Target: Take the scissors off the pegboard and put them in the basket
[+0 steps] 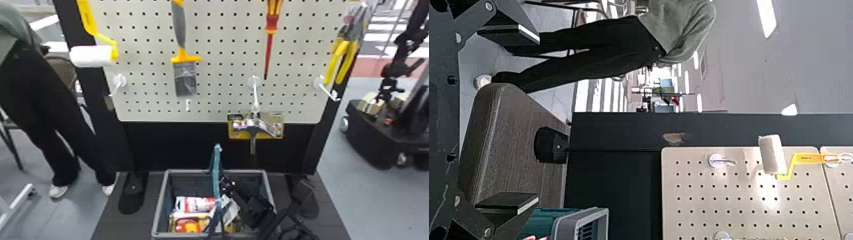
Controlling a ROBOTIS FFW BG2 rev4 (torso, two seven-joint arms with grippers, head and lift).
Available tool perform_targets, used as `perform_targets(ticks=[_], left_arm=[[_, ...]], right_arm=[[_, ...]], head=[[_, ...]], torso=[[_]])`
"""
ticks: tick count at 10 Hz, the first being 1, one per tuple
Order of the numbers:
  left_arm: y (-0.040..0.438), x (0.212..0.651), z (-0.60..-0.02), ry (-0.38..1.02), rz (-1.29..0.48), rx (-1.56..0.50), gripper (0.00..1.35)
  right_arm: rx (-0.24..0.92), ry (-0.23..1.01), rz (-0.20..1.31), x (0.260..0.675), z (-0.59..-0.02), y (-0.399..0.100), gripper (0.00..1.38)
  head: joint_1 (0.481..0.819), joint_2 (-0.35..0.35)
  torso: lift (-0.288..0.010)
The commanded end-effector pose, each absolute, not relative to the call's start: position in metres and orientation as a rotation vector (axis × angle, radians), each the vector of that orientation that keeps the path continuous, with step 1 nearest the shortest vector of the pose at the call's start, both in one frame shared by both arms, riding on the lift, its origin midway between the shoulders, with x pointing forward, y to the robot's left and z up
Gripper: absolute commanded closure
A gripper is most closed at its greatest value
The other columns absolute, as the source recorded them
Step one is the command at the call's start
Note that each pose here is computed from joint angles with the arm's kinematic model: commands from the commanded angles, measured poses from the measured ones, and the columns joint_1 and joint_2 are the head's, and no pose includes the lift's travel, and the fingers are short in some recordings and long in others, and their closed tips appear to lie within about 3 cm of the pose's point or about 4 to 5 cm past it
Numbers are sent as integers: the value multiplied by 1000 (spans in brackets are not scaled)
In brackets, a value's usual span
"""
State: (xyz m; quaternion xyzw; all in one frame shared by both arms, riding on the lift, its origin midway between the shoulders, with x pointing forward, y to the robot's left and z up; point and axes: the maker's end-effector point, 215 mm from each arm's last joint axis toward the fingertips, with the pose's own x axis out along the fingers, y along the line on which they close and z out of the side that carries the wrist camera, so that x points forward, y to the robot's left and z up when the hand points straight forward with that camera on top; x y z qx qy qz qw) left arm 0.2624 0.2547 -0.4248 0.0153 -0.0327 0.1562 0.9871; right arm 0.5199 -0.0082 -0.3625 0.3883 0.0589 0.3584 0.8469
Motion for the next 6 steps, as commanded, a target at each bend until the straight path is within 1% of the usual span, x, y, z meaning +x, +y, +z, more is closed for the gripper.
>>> perform_targets(ticks=[1,6], left_arm=[[255,262,-425,-66,313,31,188],[255,262,-424,-68,313,30,188]], right_arm=[[817,120,758,520,-361,-8,122],[820,112,758,521,-359,-10,119]], head=[[549,0],[549,0]], torso=[[-100],[-100]])
